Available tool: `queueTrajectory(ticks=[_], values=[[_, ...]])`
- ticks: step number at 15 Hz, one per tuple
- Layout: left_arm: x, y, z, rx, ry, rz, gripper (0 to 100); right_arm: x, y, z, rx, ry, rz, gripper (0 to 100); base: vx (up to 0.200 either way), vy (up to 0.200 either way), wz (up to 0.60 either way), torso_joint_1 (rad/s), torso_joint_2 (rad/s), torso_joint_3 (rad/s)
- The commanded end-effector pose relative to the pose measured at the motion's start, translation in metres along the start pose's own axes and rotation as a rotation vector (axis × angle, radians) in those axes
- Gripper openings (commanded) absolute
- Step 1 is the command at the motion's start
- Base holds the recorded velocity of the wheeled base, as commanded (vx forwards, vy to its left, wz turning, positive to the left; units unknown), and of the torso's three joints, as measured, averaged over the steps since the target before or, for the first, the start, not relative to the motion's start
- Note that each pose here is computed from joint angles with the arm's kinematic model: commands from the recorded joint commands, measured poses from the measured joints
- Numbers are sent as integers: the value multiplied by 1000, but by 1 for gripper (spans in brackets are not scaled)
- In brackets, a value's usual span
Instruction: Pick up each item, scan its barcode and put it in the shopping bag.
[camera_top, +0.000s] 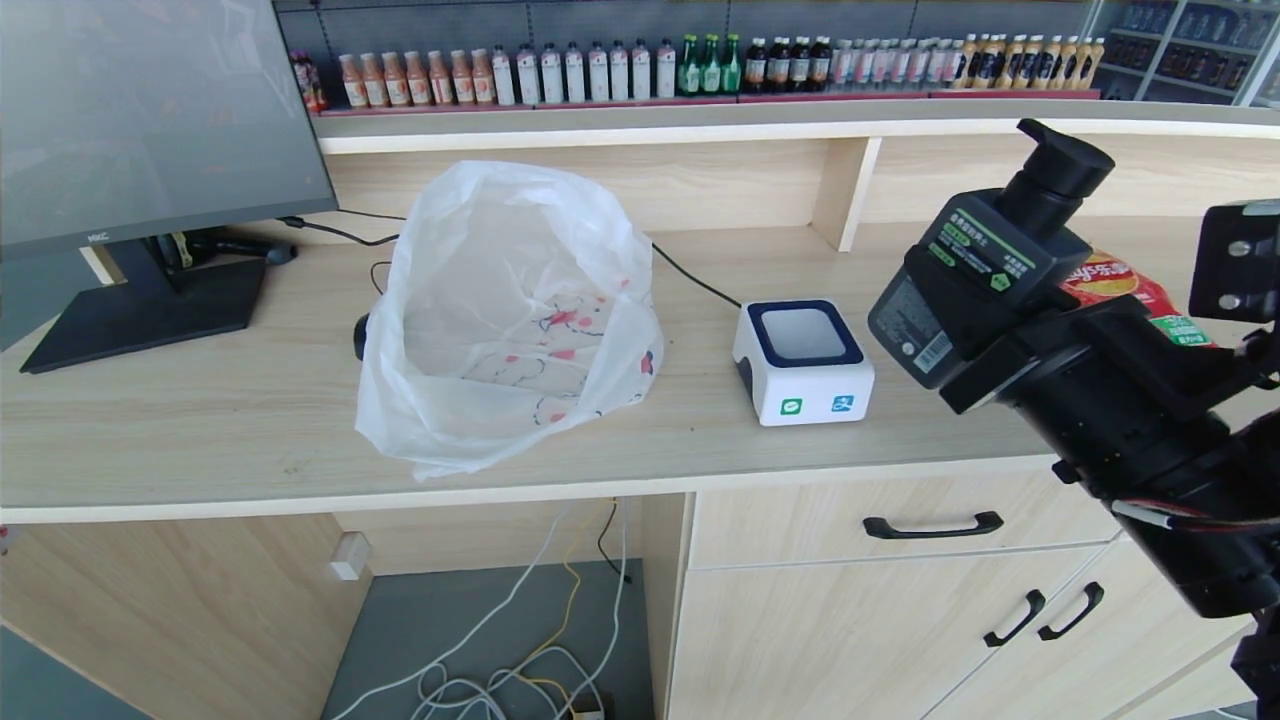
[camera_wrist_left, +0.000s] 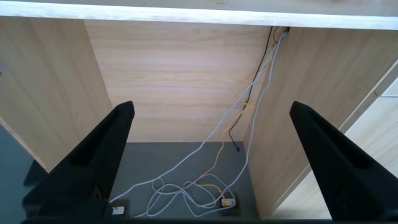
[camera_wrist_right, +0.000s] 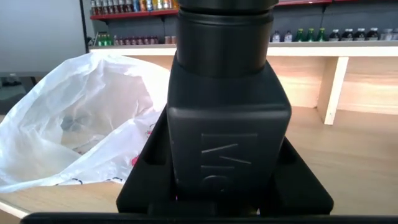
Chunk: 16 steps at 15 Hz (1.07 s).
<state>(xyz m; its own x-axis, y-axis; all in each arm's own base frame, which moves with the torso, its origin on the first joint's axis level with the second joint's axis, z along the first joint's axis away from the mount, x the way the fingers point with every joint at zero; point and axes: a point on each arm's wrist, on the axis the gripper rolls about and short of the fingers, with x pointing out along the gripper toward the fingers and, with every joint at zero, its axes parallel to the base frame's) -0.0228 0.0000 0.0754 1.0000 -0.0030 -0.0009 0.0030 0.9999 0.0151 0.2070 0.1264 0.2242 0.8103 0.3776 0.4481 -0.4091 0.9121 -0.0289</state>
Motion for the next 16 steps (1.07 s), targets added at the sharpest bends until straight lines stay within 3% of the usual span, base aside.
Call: queueTrajectory(ticks=[1, 14, 16], values=[[0, 0, 0, -6, -1, 0, 100, -4, -2, 7, 10, -21, -4, 0, 0, 200, 0, -2, 2, 2], [0, 0, 0, -14, -1, 1, 100, -11, -5, 12, 10, -24, -12, 0, 0, 200, 0, 4, 5, 2], [0, 0, 0, -11, -1, 0, 100, -9, -5, 9, 11, -17, -12, 0, 0, 0, 0, 0, 0, 0]])
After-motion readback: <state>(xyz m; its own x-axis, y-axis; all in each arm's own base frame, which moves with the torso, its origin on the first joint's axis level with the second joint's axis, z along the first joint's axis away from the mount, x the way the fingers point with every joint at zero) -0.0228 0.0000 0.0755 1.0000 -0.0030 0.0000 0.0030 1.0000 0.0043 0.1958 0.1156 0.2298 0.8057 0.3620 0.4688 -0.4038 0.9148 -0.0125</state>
